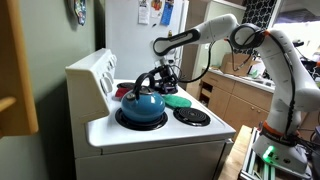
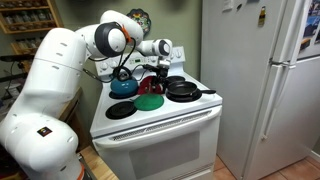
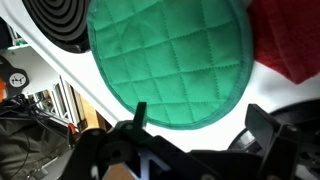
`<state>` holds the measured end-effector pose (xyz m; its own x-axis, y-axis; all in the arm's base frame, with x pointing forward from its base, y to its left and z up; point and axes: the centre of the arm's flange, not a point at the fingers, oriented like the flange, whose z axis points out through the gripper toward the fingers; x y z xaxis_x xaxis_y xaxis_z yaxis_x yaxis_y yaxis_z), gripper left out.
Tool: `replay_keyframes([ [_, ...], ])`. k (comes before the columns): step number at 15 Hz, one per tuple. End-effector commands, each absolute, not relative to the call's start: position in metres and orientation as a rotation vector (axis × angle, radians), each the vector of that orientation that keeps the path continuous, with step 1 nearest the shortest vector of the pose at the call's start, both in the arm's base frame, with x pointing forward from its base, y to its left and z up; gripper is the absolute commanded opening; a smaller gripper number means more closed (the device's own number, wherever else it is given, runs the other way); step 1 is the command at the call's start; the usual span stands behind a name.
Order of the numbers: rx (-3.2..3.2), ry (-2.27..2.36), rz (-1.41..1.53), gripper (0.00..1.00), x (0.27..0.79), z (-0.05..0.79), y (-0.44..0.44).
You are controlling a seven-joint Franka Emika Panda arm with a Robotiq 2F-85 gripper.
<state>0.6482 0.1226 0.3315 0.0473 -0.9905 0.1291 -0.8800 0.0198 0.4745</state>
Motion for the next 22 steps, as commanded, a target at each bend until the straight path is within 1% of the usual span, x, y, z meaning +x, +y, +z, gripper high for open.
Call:
replay_keyframes([
  [1, 1.901, -1.873, -0.347, 1.0, 0.647, 0.33, 0.122],
  [8, 1.936, -1.833, -0.367, 1.0, 0.638, 0.331, 0.132],
  [22, 2.085, -1.715, -0.405, 1.0, 0.638, 0.316, 0.135],
])
